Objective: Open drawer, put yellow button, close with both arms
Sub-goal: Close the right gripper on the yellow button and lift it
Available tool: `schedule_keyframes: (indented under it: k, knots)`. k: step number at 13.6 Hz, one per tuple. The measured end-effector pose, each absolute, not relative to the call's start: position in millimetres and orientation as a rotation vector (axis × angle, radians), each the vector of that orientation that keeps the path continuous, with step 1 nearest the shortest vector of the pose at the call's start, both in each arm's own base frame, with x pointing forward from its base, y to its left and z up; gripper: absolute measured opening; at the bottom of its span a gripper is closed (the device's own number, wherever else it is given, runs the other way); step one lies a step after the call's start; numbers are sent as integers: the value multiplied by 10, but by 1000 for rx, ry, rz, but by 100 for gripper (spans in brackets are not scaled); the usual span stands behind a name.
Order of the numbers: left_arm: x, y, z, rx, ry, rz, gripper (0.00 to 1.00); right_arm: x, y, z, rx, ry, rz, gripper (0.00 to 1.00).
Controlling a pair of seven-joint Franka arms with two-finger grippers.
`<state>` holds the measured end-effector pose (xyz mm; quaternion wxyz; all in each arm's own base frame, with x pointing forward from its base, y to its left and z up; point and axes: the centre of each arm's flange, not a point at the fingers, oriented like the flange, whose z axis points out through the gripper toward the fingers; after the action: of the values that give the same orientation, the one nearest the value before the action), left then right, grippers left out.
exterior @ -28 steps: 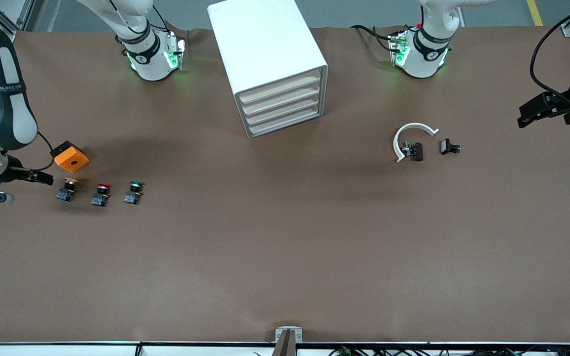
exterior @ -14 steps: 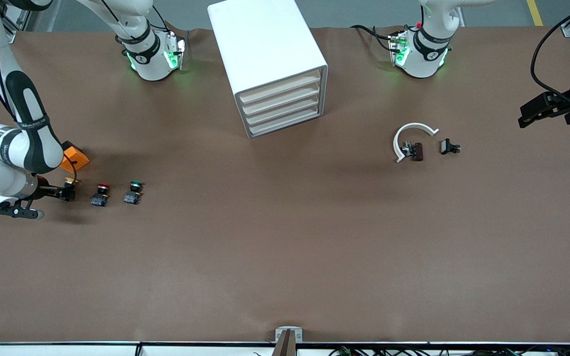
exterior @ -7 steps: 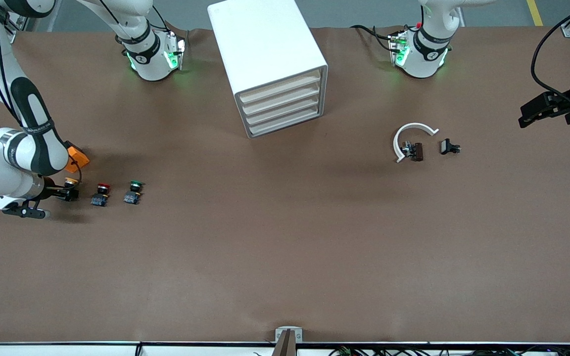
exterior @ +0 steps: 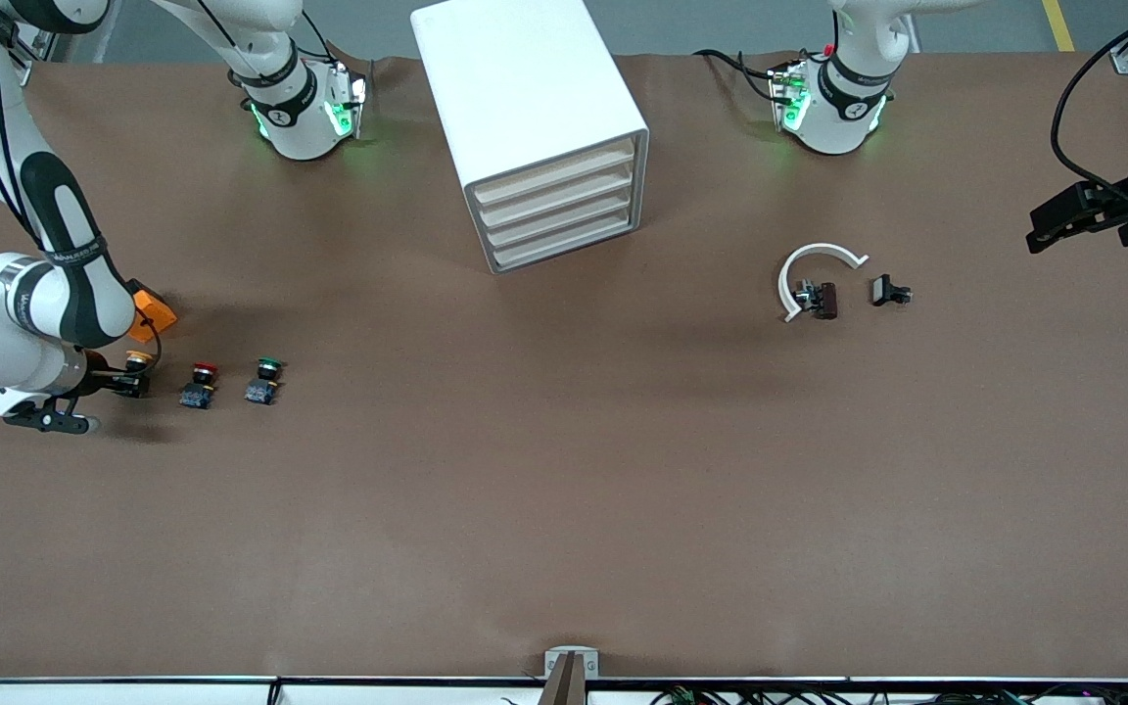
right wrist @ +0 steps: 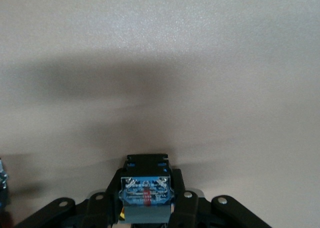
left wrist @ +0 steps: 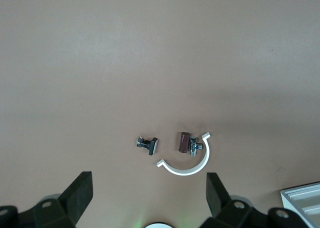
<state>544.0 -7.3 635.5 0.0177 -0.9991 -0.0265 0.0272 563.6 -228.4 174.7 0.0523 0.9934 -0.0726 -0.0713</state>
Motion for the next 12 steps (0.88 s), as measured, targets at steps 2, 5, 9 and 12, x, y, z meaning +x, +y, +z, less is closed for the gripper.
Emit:
schedule_keyframes:
  k: [2,5,9,12]
  knots:
    - [5440,-69,6357,-3104,-84,84,100,5667,-2272,1778,3022,-216,-224,41]
    - [5440,-13,6364,-3104,-100,82,100,5808,-2193,1942,3023,-192,-248,41]
    - [5441,4,6368,-3104,-104,80,100,6063,-1959,2361,3017,-133,-215,41]
    - [5441,3,6370,-3104,-104,80,100,6130,-1775,2691,3012,-117,-291,41]
